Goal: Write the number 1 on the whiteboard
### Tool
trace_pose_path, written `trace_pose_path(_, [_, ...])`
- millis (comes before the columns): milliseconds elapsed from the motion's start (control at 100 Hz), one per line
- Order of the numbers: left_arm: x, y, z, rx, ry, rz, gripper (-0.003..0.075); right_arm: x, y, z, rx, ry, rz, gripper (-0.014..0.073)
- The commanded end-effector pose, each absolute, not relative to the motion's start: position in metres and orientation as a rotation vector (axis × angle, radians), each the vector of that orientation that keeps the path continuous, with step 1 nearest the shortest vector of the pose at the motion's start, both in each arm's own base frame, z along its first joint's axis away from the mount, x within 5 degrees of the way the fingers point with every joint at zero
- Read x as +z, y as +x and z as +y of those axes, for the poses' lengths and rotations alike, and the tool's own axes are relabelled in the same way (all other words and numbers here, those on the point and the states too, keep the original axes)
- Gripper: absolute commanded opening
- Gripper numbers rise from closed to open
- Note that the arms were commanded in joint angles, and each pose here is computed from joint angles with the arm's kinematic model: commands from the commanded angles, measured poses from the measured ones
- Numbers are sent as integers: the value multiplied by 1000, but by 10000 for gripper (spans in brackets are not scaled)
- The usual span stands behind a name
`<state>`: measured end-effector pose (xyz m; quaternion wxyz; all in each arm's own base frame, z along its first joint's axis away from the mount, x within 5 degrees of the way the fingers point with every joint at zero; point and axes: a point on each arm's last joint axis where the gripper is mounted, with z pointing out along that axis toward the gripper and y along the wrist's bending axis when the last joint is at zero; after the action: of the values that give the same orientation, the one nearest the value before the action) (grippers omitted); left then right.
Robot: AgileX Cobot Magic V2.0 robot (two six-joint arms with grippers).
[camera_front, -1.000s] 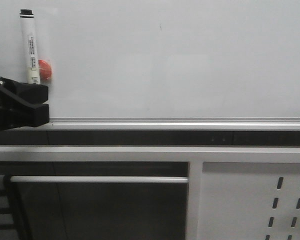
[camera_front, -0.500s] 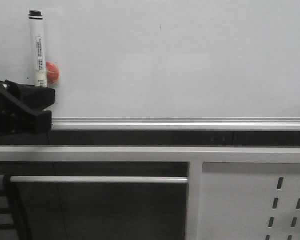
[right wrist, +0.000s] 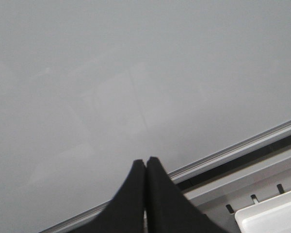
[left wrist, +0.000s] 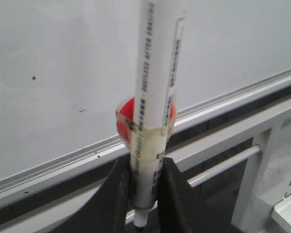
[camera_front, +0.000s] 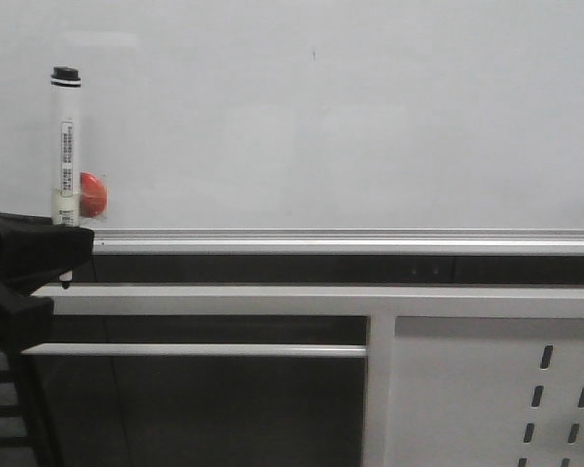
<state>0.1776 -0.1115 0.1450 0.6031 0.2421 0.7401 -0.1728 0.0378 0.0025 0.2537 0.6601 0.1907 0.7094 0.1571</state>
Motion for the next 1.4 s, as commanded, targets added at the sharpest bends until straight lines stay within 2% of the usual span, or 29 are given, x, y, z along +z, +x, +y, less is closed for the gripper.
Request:
trace_pose_path(0, [172,175,-117,-483,534,1453,-18,265,35,3,411,435,1486,-71])
trace_pose_path(180, [171,165,-127,-578,672,1413,-18,249,39,7,479,465,1565,-72])
trace_pose_path(280, [171,163,-130,-639,675,1422,-18,251,39,14,487,322,1574,-74])
trace_pose_path(800, [170,155,-136,-703,775,1390,-18,250,60,52,647,-313,1722,-74])
trace_pose_path(1100, [169,149,-140,-784,814,1391,-18,261,91,61,705,-469,1748,-74])
trace_pose_path(1390, [169,145,-142,-852,836,1397,-18,268,125,71,800,-692,1701,-74])
